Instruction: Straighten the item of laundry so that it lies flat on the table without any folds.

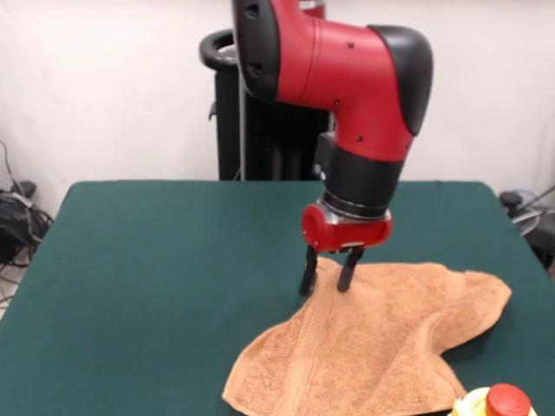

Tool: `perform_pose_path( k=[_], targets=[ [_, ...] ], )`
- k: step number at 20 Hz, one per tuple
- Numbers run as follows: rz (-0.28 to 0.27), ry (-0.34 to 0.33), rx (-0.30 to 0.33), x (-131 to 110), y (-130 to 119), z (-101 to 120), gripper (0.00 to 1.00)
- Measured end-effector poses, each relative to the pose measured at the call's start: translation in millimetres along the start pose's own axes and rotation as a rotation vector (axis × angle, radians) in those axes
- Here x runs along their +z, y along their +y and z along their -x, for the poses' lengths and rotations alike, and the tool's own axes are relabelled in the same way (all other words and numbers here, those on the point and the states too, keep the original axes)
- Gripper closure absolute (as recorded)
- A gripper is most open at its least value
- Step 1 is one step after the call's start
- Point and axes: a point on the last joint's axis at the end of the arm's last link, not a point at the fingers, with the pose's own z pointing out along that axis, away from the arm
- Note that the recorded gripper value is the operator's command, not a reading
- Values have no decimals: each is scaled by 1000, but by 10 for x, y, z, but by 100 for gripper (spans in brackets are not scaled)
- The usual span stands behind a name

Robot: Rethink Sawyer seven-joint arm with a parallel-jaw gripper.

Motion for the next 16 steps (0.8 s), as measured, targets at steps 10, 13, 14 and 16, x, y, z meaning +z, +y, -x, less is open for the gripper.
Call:
perform_pose_path(
  k=[10, 13, 14, 16],
  targets=[
    [18, 34, 10, 151, 178, -64, 0],
    [7, 44, -4, 182, 246, -58, 0],
    [3, 47, -8, 187, 261, -55, 0],
    [-10, 55, -25, 204, 335, -41, 0]
  ],
)
